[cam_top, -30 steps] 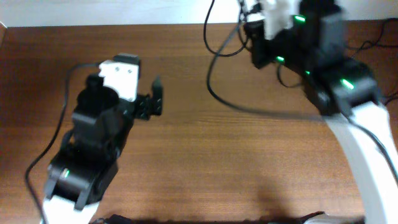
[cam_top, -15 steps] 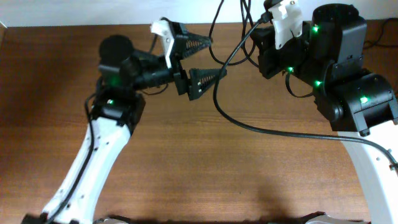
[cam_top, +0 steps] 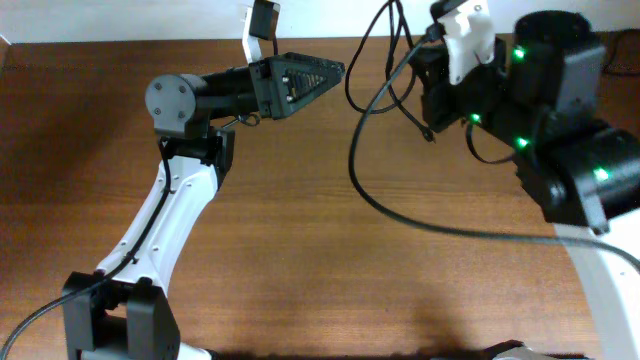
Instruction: Untangle cables
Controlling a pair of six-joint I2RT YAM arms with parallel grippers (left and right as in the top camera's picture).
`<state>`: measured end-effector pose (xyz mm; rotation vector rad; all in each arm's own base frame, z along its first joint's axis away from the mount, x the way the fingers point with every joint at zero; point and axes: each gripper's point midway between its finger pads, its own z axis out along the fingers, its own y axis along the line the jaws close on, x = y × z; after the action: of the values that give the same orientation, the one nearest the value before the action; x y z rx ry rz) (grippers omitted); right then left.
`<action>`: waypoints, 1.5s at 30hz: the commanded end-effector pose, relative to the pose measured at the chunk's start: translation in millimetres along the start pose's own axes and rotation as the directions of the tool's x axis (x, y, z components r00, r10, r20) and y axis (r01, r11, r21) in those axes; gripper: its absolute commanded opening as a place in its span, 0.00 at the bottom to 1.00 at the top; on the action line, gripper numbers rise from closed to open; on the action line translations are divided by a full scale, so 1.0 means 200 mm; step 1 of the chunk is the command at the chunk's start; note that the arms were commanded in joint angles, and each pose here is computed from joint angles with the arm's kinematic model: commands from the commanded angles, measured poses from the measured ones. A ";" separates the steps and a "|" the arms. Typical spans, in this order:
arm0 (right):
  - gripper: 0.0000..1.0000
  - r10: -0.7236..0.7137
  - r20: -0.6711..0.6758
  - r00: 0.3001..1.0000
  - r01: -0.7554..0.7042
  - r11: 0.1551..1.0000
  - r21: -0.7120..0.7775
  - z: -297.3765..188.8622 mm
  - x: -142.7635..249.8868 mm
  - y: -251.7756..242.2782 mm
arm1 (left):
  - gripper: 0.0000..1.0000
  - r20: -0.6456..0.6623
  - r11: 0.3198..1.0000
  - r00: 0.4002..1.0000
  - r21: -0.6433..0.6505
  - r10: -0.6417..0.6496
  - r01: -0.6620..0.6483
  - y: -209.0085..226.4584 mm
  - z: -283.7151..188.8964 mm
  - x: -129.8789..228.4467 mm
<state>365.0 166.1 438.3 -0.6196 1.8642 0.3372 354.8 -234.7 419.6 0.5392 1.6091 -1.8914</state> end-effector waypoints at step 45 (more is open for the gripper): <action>0.04 0.129 0.035 0.991 -0.129 0.992 -0.012 -0.10 -0.02 -0.23 | 0.00 -0.092 0.875 0.909 -0.247 0.407 -0.417 -0.62 -0.59 -0.02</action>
<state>381.5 111.3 446.3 -0.4777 1.8937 0.4176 300.2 -99.3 458.2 0.6224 1.6726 -1.4603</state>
